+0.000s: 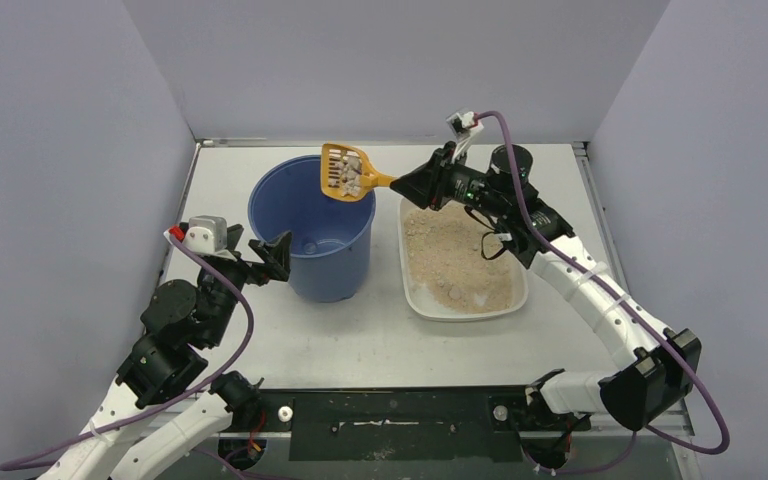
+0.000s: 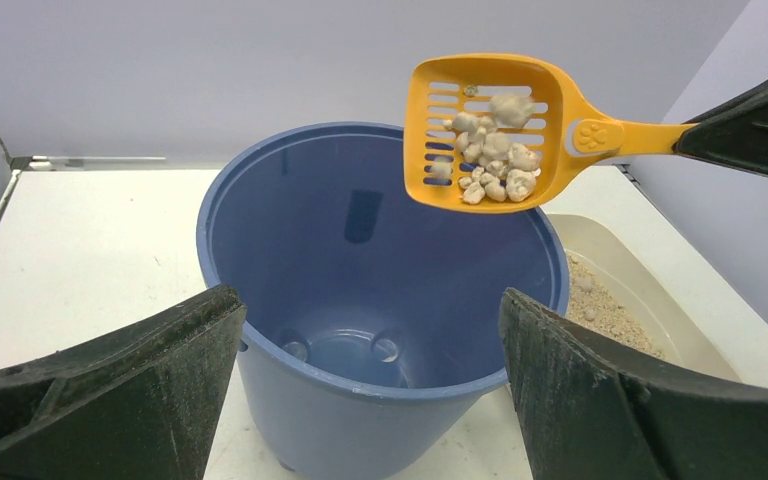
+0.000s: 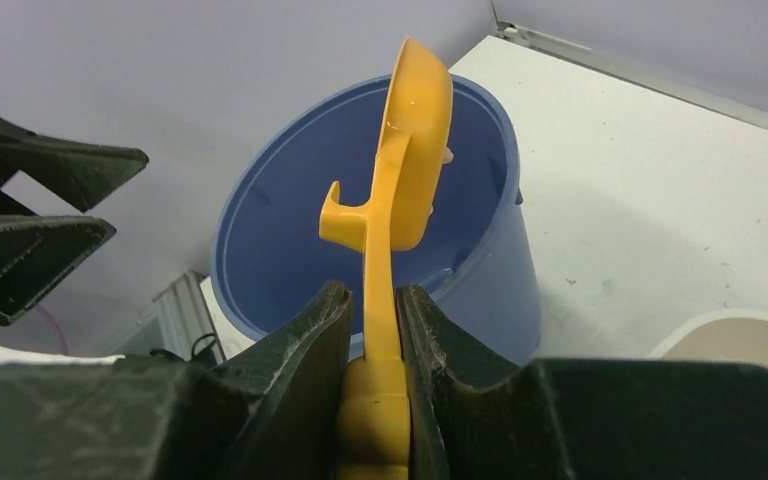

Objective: Clean the litter box

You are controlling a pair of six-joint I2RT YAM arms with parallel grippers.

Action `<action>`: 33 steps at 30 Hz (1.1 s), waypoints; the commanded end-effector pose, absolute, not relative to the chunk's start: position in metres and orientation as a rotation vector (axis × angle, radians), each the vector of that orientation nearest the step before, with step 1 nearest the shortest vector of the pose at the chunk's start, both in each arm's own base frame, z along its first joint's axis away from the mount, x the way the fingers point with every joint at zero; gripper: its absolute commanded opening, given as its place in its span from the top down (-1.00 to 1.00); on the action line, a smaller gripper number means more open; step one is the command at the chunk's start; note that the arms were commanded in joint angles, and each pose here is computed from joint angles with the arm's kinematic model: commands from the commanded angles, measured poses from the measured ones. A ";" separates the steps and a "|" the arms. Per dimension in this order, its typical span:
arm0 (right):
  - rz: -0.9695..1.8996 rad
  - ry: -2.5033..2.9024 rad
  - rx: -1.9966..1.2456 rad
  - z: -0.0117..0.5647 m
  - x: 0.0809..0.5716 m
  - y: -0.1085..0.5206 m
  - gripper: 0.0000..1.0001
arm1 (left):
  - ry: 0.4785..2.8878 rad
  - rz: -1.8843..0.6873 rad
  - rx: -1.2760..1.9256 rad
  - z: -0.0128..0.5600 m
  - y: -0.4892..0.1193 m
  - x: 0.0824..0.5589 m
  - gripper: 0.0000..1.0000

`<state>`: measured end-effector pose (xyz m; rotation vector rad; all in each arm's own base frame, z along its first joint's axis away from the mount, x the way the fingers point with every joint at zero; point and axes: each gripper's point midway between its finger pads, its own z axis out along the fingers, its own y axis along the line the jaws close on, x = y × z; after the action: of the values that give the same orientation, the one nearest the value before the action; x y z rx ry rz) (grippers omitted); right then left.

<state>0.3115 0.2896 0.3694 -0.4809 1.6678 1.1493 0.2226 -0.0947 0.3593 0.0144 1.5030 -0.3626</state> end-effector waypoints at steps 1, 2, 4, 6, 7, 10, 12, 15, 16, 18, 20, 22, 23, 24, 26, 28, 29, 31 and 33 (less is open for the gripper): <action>0.962 1.553 -0.650 0.392 0.308 0.295 1.00 | 1.462 -0.380 -0.014 0.371 -0.094 0.225 -0.95; 0.937 1.548 -0.668 0.393 0.308 0.297 1.00 | 1.462 -0.380 -0.014 0.371 -0.094 0.225 -0.95; 0.888 1.536 -0.706 0.395 0.308 0.300 1.00 | 1.461 -0.380 -0.015 0.371 -0.093 0.224 -0.95; 0.815 1.520 -0.760 0.396 0.308 0.303 1.00 | 1.460 -0.379 -0.017 0.371 -0.093 0.224 -0.95; 0.776 1.508 -0.793 0.396 0.307 0.307 1.00 | 1.459 -0.378 -0.018 0.371 -0.092 0.224 -0.95; 0.649 1.461 -0.880 0.396 0.301 0.316 1.00 | 1.459 -0.379 -0.018 0.371 -0.092 0.224 -0.95; 0.567 1.429 -0.936 0.396 0.298 0.320 1.00 | 1.458 -0.382 -0.016 0.372 -0.093 0.224 -0.95; 0.440 1.374 -1.013 0.396 0.290 0.326 1.00 | 1.458 -0.381 -0.016 0.371 -0.093 0.224 -0.95; 0.397 1.350 -1.037 0.396 0.287 0.327 1.00 | 1.457 -0.382 -0.016 0.372 -0.093 0.224 -0.95; 0.318 1.291 -1.084 0.398 0.280 0.330 1.00 | 1.457 -0.383 -0.015 0.372 -0.093 0.223 -0.95; 0.252 1.233 -1.120 0.401 0.274 0.333 1.00 | 1.456 -0.383 -0.015 0.372 -0.093 0.224 -0.95; 0.211 1.190 -1.144 0.405 0.269 0.334 1.00 | 1.457 -0.383 -0.015 0.372 -0.093 0.224 -0.95; 0.192 1.171 -1.161 0.405 0.266 0.335 1.00 | 1.457 -0.382 -0.016 0.372 -0.093 0.224 -0.95; 0.175 1.160 -1.170 0.406 0.265 0.335 1.00 | 1.457 -0.383 -0.015 0.372 -0.093 0.223 -0.95; 0.133 1.145 -1.177 0.408 0.264 0.334 1.00 | 1.457 -0.382 -0.015 0.372 -0.093 0.224 -0.95; 0.098 1.127 -1.187 0.410 0.262 0.333 1.00 | 1.458 -0.384 -0.013 0.372 -0.093 0.224 -0.95; 0.088 1.117 -1.191 0.411 0.260 0.333 1.00 | 1.459 -0.384 -0.013 0.371 -0.094 0.224 -0.95; 0.069 1.104 -1.195 0.413 0.257 0.332 1.00 | 1.459 -0.384 -0.012 0.371 -0.094 0.224 -0.95; 0.065 1.097 -1.194 0.415 0.255 0.332 1.00 | 1.460 -0.382 -0.010 0.371 -0.094 0.224 -0.95</action>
<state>0.2576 0.3462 0.3749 -1.2769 1.1919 0.1413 0.2232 -0.0935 0.3592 0.0093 1.5028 -0.3589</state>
